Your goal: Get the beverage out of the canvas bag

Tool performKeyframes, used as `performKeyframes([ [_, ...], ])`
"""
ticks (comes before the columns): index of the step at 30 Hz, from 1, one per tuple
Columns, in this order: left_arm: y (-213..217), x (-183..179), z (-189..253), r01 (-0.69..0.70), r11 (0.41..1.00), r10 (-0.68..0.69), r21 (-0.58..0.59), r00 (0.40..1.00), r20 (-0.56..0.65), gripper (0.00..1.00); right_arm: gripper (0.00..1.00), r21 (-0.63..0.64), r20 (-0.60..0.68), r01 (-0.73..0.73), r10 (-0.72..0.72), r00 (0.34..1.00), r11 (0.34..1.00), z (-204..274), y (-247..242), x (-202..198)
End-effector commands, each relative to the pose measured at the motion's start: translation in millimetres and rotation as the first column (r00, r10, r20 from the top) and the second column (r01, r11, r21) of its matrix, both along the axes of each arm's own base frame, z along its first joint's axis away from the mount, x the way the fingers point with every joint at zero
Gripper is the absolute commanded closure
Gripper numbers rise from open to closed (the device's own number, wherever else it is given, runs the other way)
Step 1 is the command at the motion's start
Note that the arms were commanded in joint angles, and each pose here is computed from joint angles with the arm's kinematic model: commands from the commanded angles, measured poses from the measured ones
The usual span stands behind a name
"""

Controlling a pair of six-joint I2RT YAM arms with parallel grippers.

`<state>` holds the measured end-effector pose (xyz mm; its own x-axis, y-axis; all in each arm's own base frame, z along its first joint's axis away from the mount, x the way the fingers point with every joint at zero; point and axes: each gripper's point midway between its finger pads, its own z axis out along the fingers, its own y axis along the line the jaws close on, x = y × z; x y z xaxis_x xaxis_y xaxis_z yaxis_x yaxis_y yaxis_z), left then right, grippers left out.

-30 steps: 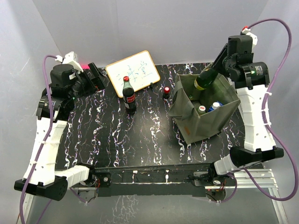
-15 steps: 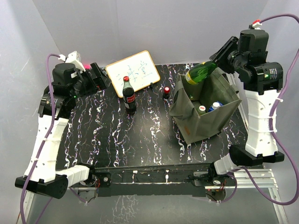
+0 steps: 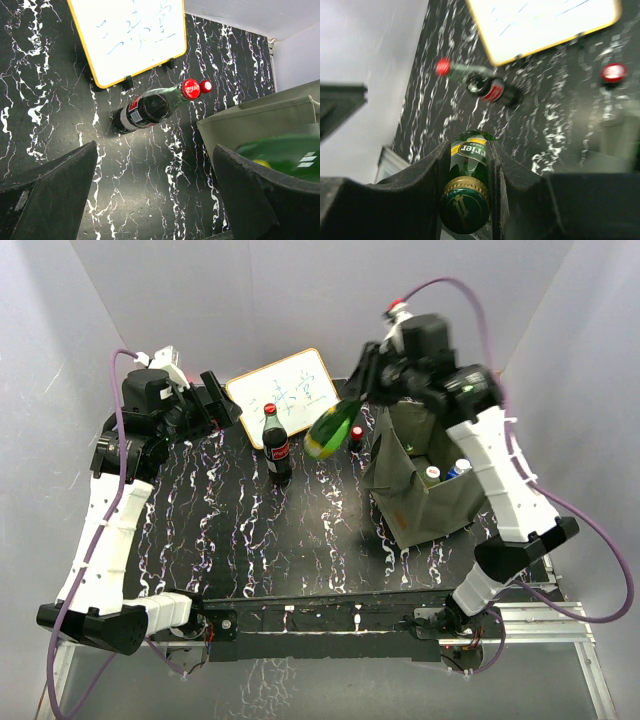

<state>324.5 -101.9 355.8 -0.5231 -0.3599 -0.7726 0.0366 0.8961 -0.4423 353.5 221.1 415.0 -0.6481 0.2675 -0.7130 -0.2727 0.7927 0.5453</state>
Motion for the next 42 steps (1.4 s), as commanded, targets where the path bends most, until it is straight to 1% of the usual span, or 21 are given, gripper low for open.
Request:
performKeyframes([
  [1,0.2,2.6,22.9,0.009,1.000,-0.010,0.015,0.998,0.067,0.03,0.92,0.027,0.165,-0.164,0.157,0.974,0.986,16.4,77.7,-33.7],
  [5,8.8,0.4,23.2,-0.016,0.998,0.012,0.053,0.997,0.070,0.03,0.92,-0.106,0.150,-0.194,0.209,0.966,0.975,-48.3,116.7,-50.7],
  [7,13.8,-2.3,21.5,-0.031,0.997,0.025,0.075,0.997,0.069,0.03,0.92,-0.175,0.165,-0.194,0.223,0.961,0.965,-74.9,136.1,-62.4],
  [9,18.9,-4.6,22.1,-0.048,0.994,0.041,0.095,0.996,0.076,0.03,0.92,-0.220,0.197,-0.151,0.195,0.961,0.964,-93.8,144.8,-63.6],
  [11,24.4,-5.7,23.4,-0.068,0.991,0.059,0.112,0.995,0.086,0.03,0.92,-0.230,0.216,-0.100,0.151,0.965,0.968,-110.8,145.7,-56.9],
  [17,27.0,-7.8,22.7,-0.069,0.989,0.057,0.132,0.994,0.090,0.03,0.92,-0.199,0.331,0.003,0.064,0.942,0.980,-114.8,148.9,-31.8],
  [21,26.4,-8.0,17.7,-0.063,0.988,0.052,0.138,0.995,0.081,0.03,0.92,-0.173,0.422,0.029,0.048,0.905,0.985,-113.8,157.5,-17.7],
  [23,25.0,-9.2,16.3,-0.059,0.988,0.049,0.143,0.996,0.078,0.03,0.92,-0.183,0.444,0.029,0.057,0.894,0.983,-116.7,165.4,-11.0],
  [29,17.4,-8.9,11.5,-0.039,0.982,0.024,0.187,0.996,0.082,0.03,0.92,-0.231,0.451,0.052,0.060,0.890,0.971,-126.1,183.5,9.0],
  [30,16.0,-8.6,11.2,-0.035,0.980,0.019,0.195,0.996,0.083,0.03,0.92,-0.252,0.445,0.049,0.071,0.893,0.966,-136.0,187.8,12.5],
  [34,15.1,-9.5,9.8,-0.032,0.973,0.012,0.227,0.996,0.088,0.03,0.92,-0.275,0.441,0.060,0.070,0.895,0.960,-149.3,194.6,20.5],
  [42,17.2,-13.9,3.8,-0.037,0.965,0.016,0.259,0.996,0.084,0.03,0.92,-0.300,0.420,0.031,0.103,0.902,0.953,-169.6,202.3,21.0],
])
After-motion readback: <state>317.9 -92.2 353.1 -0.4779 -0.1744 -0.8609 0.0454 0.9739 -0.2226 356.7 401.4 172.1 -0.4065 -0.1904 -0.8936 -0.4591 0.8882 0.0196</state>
